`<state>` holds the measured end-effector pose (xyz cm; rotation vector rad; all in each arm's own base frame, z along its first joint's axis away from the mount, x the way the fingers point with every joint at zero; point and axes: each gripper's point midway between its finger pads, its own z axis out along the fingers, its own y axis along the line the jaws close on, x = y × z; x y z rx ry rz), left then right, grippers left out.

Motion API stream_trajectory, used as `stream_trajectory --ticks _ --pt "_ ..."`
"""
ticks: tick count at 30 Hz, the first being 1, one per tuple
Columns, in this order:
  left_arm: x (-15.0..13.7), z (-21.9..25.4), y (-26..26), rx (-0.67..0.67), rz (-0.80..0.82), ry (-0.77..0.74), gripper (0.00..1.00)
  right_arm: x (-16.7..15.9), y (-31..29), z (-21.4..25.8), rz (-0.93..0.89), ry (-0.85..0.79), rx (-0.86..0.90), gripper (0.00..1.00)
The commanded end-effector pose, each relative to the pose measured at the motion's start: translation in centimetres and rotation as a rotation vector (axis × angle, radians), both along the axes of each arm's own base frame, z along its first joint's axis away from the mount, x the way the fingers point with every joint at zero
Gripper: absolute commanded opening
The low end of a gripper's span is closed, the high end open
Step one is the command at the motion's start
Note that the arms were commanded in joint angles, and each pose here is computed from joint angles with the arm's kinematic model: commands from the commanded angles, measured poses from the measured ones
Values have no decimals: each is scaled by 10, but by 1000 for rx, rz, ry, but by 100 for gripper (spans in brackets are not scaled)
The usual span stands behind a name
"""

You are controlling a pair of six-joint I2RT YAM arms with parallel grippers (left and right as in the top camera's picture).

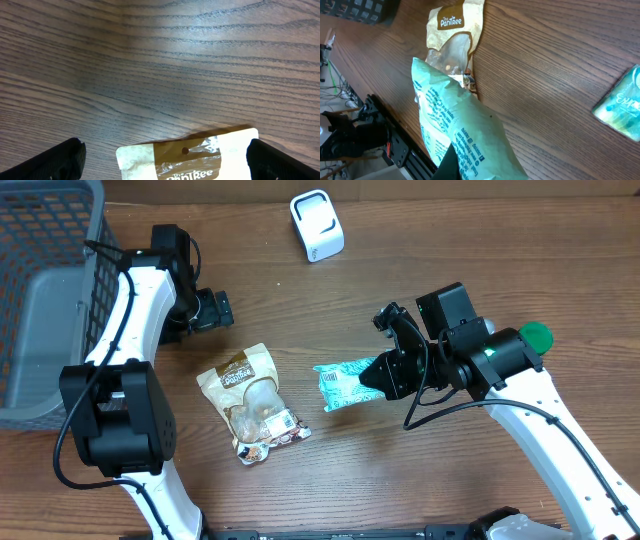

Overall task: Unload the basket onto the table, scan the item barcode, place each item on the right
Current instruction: 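Move the held teal wipes pack slightly left with the right gripper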

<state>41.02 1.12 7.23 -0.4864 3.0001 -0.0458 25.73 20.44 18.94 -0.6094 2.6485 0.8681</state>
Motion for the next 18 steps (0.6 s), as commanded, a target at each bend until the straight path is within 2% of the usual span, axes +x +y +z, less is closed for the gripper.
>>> stream_trajectory --ticks 1,18 --pt "5 12 4 15 2 -36 100 1 0 5 -2 -15 12 4" --pt "5 12 4 15 2 -36 100 10 4 -28 -2 78 -26 4"
